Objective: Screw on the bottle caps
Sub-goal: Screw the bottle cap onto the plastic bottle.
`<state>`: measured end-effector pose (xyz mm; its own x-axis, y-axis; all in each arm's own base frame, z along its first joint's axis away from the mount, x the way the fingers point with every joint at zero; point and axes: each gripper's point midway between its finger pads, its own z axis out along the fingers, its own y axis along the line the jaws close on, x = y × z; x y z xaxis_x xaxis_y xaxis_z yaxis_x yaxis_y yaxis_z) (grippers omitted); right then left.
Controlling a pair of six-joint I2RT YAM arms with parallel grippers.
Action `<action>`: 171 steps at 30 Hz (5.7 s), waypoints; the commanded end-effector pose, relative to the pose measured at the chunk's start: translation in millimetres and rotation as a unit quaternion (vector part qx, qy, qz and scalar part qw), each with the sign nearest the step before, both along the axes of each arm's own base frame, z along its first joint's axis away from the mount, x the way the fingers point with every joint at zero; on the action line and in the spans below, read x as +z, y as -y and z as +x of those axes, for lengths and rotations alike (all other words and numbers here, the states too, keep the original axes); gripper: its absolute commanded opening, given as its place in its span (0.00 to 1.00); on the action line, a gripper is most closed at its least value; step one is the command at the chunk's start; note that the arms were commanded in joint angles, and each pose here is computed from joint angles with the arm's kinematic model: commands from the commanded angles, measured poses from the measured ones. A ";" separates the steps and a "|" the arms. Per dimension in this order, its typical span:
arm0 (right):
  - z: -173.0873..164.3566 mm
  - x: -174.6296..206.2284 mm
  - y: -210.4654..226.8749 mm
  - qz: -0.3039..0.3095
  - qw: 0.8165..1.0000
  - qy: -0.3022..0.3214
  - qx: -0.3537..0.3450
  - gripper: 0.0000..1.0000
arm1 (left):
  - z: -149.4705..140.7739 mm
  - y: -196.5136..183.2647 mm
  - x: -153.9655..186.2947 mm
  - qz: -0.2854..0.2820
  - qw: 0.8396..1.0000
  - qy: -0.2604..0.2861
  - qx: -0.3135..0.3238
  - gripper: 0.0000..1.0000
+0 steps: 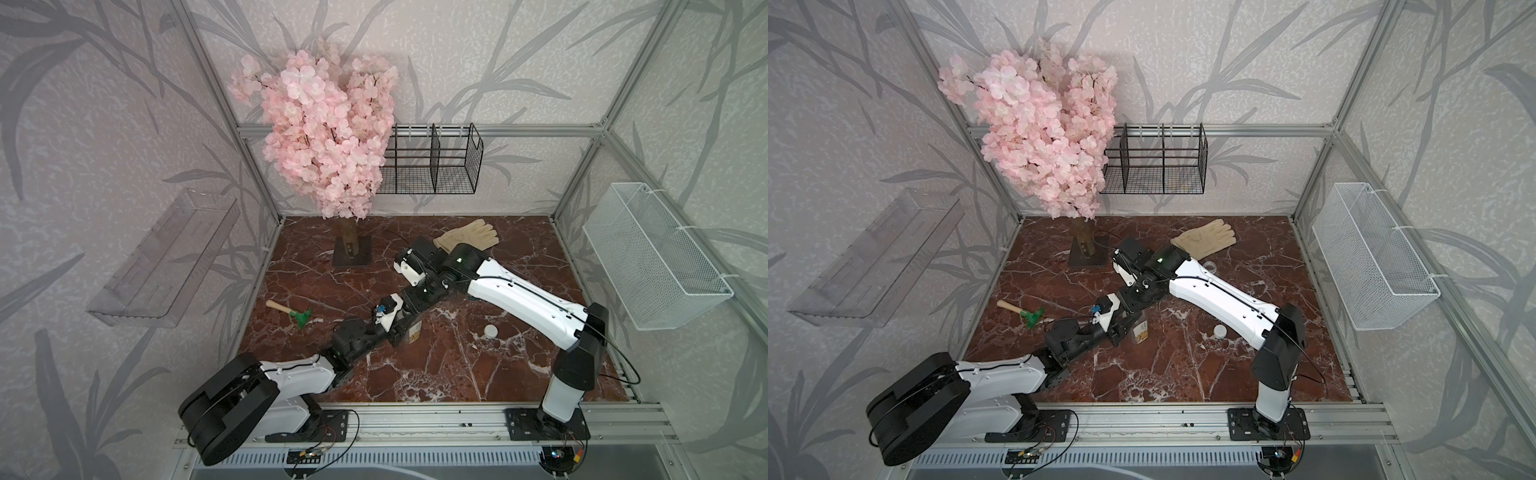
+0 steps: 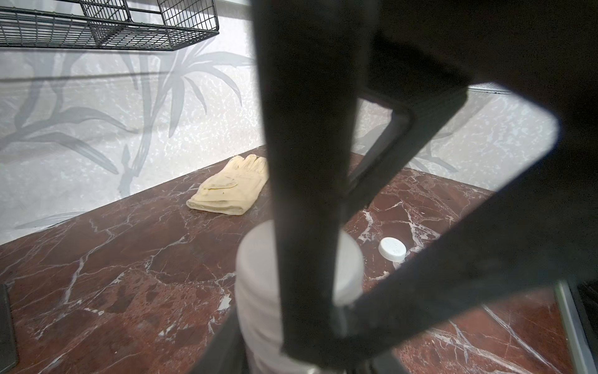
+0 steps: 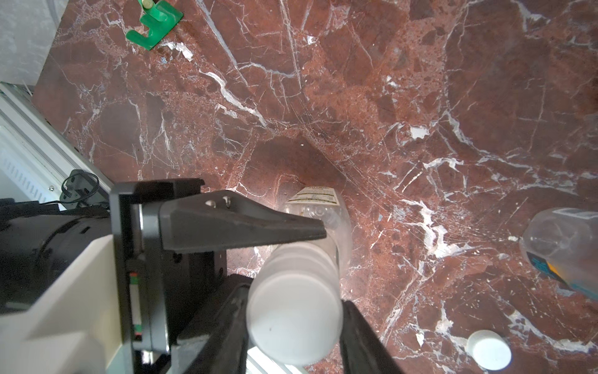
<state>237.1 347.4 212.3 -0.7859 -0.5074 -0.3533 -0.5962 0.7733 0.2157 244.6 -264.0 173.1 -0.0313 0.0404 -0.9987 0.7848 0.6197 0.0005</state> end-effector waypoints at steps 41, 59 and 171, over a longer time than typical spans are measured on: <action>9.9 9.3 0.4 -0.006 0.991 0.111 0.081 0.40 | -6.5 8.3 -31.2 0.047 0.998 -0.042 -0.029 0.35; 13.2 -9.1 20.2 -0.060 0.996 0.051 -0.050 0.39 | 0.1 11.6 -34.1 0.048 0.997 -0.061 -0.021 0.32; -47.2 1.0 47.0 0.284 0.804 0.223 0.472 0.44 | -46.5 43.8 -39.1 0.043 0.977 -0.073 -0.195 0.26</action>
